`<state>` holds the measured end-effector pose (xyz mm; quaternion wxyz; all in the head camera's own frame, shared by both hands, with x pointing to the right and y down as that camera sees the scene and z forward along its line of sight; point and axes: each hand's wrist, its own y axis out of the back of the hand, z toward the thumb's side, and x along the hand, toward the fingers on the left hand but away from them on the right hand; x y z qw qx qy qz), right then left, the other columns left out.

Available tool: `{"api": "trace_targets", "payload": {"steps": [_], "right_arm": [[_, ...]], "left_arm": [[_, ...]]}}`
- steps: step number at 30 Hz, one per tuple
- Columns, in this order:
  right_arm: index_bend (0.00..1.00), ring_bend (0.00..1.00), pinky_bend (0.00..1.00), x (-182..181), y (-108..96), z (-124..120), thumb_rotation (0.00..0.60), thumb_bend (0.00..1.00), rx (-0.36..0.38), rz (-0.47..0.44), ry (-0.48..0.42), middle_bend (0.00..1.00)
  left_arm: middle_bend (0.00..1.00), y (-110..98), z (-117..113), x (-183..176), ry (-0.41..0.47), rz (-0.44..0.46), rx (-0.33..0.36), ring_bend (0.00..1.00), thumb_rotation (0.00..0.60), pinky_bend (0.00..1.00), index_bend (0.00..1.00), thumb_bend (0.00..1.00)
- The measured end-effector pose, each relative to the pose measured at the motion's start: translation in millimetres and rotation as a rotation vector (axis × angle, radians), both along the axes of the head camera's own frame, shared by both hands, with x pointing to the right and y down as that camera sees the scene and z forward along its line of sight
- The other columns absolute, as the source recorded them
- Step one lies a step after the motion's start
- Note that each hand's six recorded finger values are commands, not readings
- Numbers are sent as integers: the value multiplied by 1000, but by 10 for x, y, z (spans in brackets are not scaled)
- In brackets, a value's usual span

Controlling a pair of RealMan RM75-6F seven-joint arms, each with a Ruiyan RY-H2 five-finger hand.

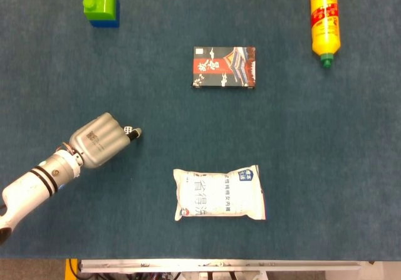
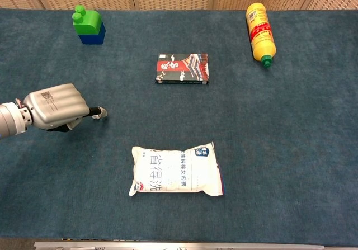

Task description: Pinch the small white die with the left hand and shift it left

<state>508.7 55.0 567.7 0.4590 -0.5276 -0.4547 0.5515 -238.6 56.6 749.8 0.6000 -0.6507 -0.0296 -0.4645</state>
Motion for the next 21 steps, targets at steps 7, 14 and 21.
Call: {"api": "trace_targets", "payload": {"steps": [7, 14, 21], "right_arm": [[358, 366, 469, -4, 1, 7, 600, 475, -2, -1, 2, 391], [358, 366, 469, -2, 0, 13, 600, 475, -4, -1, 3, 391], [358, 366, 469, -5, 2, 30, 600, 475, -9, 0, 5, 391]], "left_arm": [[1000, 15, 11, -13, -6, 1, 2, 924, 600, 1000, 185, 914], [1000, 12, 19, -51, -7, -10, 2, 924, 600, 1000, 185, 914], [1000, 18, 25, -121, -12, -25, 1, 924, 600, 1000, 185, 915]]}}
